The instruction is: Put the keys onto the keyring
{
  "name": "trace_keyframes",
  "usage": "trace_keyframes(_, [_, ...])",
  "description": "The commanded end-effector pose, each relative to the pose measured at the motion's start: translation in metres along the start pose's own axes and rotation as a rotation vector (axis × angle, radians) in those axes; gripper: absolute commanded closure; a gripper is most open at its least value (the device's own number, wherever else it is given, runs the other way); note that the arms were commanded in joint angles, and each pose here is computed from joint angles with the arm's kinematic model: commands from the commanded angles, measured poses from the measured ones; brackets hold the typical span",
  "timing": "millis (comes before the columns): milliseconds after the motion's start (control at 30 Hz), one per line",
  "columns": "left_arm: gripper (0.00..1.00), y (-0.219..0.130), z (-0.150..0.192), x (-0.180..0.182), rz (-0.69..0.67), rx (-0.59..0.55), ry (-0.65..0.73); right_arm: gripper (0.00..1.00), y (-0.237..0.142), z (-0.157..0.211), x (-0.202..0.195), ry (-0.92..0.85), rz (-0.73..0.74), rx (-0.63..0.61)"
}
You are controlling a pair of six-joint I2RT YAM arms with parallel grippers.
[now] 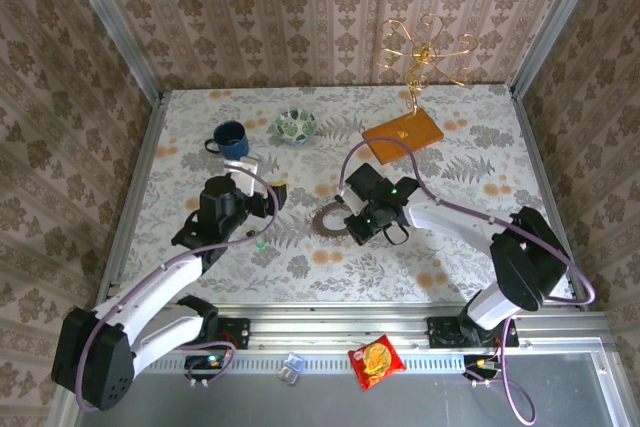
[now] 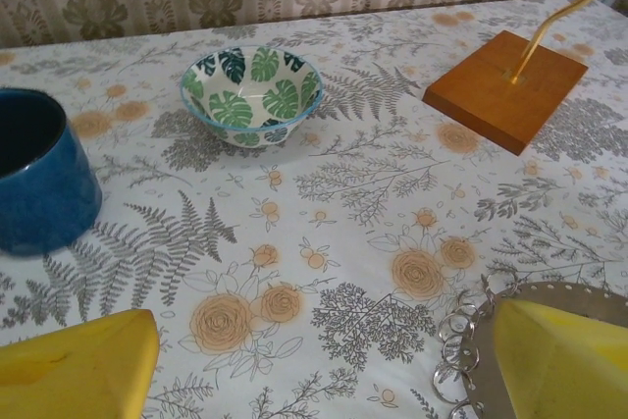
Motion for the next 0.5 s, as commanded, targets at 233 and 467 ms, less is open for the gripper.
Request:
trace_keyframes(233, [0.21,-0.013,-0.030,-0.014,0.180,-0.129,0.236,1.00,-0.056,-0.006,0.013,-0.315,-0.057,0.027])
trace_keyframes(467, [0.31,-0.017,-0.029,-0.028,0.328,-0.201,0.348,1.00,-0.078,-0.008,0.021,-0.431,-0.099,0.025])
Point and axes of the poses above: each hand's point on the last joint's axis, 136 mm out from that joint toward the fingers, its own y axis out along the fingers, its own x axis along the line the jaws close on, z = x × y, the point moved 9 cm from there along -y, back along the fingers, and after that the axes turned 13 degrees about y, right-handed, at the moved point
